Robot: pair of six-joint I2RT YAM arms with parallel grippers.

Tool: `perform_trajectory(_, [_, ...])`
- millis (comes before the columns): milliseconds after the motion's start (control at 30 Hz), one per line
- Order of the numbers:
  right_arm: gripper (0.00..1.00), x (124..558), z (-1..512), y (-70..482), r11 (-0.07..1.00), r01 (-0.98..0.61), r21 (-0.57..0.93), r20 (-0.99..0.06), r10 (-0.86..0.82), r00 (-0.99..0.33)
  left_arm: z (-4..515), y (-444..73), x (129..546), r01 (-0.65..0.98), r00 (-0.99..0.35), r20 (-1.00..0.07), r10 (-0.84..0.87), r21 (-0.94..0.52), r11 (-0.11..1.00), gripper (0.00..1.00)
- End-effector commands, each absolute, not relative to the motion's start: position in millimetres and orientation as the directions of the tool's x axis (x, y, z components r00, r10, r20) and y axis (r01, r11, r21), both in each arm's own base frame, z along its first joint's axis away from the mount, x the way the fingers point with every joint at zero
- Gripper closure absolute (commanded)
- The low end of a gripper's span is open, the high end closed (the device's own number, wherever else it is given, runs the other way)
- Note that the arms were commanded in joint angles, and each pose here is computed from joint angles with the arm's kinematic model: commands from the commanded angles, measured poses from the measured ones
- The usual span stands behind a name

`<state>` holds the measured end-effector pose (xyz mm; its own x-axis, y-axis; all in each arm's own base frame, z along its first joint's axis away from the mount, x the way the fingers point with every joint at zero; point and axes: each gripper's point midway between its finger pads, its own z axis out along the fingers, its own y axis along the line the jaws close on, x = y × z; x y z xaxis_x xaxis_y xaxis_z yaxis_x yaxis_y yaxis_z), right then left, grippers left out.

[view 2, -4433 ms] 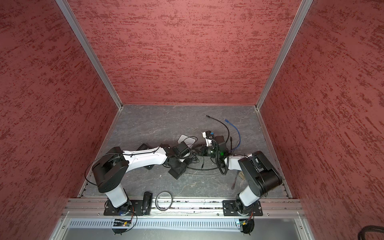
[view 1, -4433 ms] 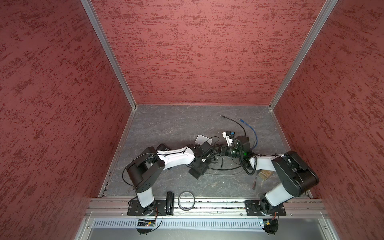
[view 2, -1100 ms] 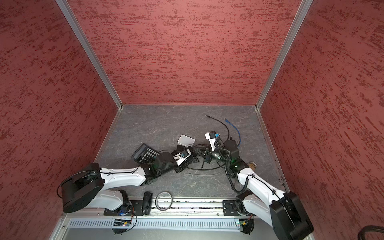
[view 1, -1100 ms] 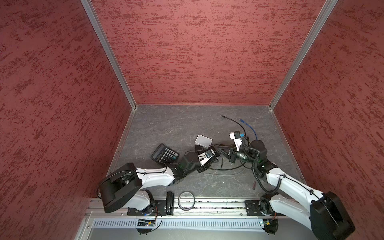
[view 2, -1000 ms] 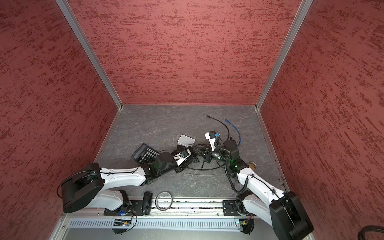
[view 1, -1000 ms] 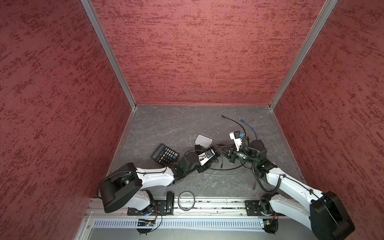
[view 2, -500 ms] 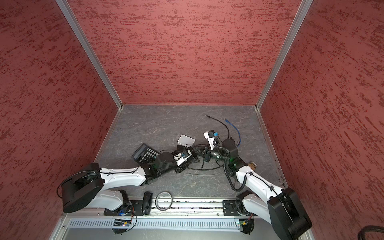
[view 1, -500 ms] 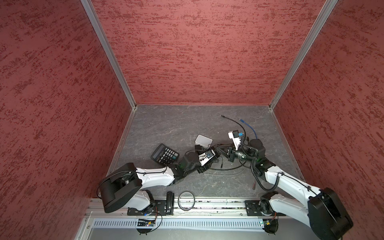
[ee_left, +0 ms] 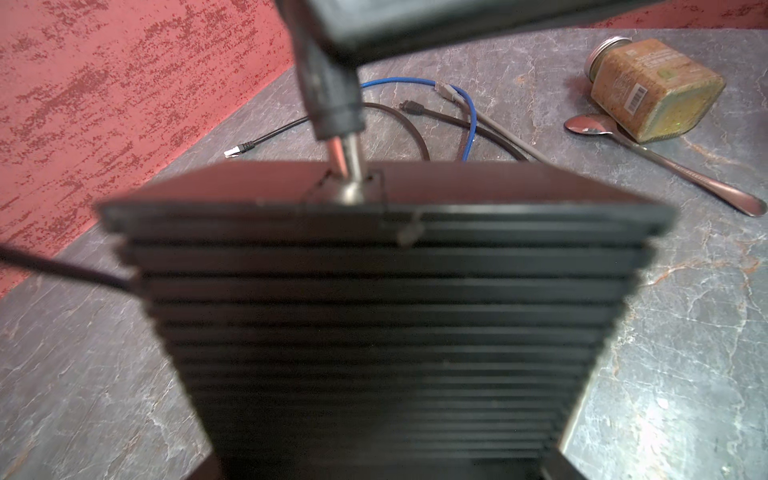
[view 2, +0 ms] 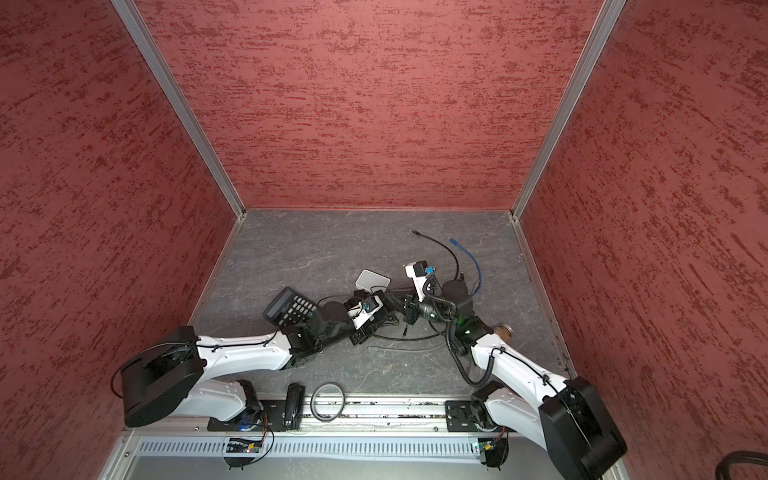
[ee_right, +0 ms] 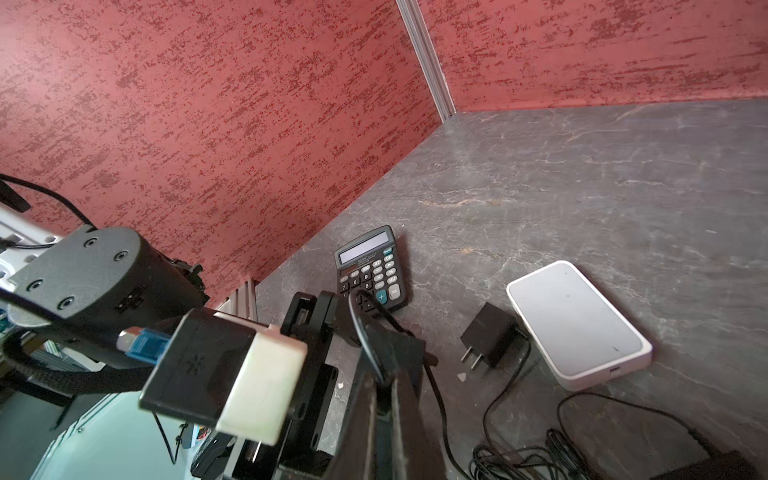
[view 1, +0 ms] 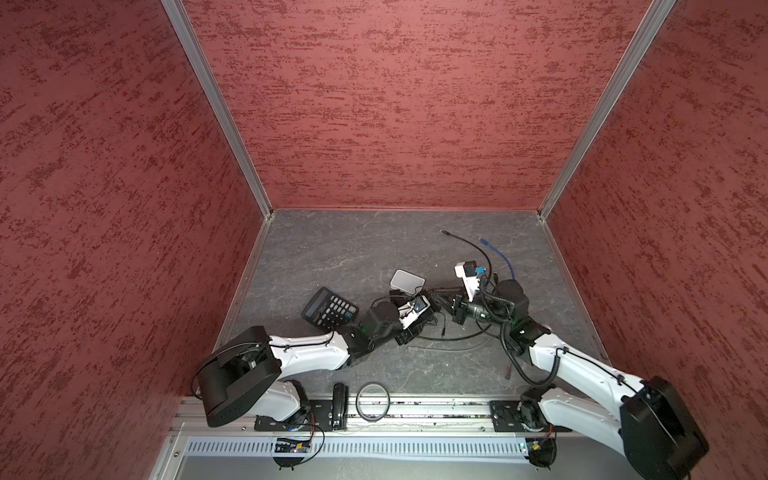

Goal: Insert the plug into the switch port

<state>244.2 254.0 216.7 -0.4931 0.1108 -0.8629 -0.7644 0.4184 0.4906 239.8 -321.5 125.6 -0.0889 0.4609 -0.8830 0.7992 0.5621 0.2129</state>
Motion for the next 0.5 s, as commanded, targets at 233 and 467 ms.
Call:
perform_trajectory(233, [0.95, 225.8, 185.1, 266.8, 0.384, -0.730, 0.565, -0.796, 0.021, -0.605, 248.3, -344.1, 238.7, 0.780, 0.193, -0.968, 0.163, 0.252, 0.572, 1.00])
perform_trajectory(467, [0.95, 224.0, 176.7, 269.6, 0.400, -0.721, 0.566, -0.783, -0.012, -0.622, 277.8, -344.2, 243.7, 0.765, 0.255, -0.961, 0.107, 0.268, 0.586, 1.00])
